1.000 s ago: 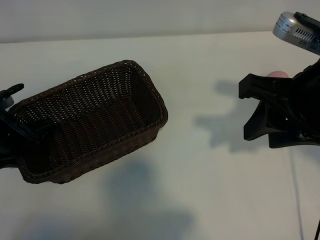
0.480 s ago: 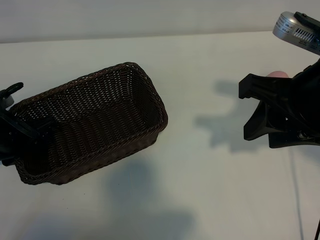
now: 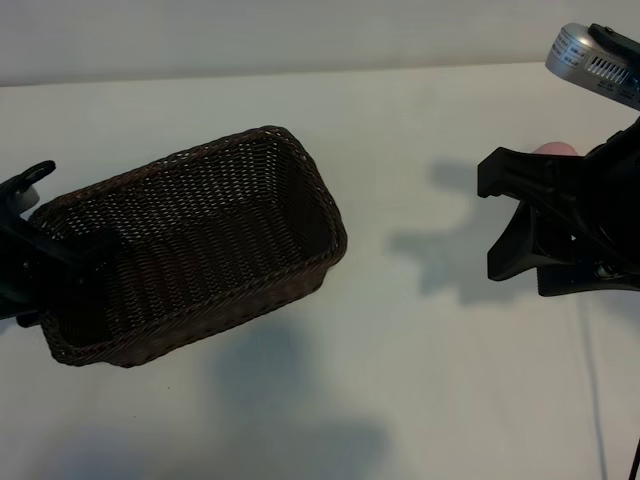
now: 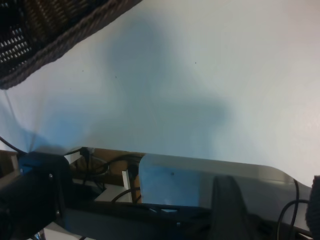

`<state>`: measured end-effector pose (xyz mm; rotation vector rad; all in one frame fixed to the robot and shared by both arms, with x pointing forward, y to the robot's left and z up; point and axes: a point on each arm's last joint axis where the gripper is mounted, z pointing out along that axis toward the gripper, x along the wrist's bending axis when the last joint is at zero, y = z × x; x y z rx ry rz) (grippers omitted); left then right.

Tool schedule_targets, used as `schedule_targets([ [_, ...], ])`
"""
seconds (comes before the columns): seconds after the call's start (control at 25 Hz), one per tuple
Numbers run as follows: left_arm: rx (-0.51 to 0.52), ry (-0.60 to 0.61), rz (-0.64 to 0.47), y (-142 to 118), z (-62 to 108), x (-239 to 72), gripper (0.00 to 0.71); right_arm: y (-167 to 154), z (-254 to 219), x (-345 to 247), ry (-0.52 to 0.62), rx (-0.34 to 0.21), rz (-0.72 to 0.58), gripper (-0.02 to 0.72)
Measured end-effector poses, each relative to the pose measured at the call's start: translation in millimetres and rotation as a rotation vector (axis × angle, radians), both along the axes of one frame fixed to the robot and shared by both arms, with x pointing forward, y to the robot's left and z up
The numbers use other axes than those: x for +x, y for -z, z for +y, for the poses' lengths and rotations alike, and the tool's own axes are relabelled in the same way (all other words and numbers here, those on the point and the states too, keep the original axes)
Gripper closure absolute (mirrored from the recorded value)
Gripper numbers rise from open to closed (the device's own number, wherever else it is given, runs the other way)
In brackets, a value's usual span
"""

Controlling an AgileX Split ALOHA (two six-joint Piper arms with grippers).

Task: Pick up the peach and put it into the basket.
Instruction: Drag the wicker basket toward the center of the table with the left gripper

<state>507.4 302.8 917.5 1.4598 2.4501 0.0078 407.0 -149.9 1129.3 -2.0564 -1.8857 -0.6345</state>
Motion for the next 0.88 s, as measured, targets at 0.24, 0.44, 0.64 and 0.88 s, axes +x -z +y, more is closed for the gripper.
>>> schedule_targets([
  [0.24,-0.020,0.012,-0.057,-13.0,-2.4,-0.5,0.376,0.0,0.0,0.0,0.000,0.000,0.000,0.310],
  [0.44,-0.017,0.027,-0.106,-28.1,-3.0,-3.8,0.381,0.0,0.0,0.0,0.000,0.000,0.000,0.310],
  [0.64,-0.045,0.056,-0.124,-32.1,-6.3,-4.6,0.387,0.0,0.0,0.0,0.000,0.000,0.000,0.310],
  [0.88,-0.095,0.084,-0.155,-33.9,-11.4,-2.9,0.483,0.0,0.0,0.0,0.000,0.000,0.000,0.310],
])
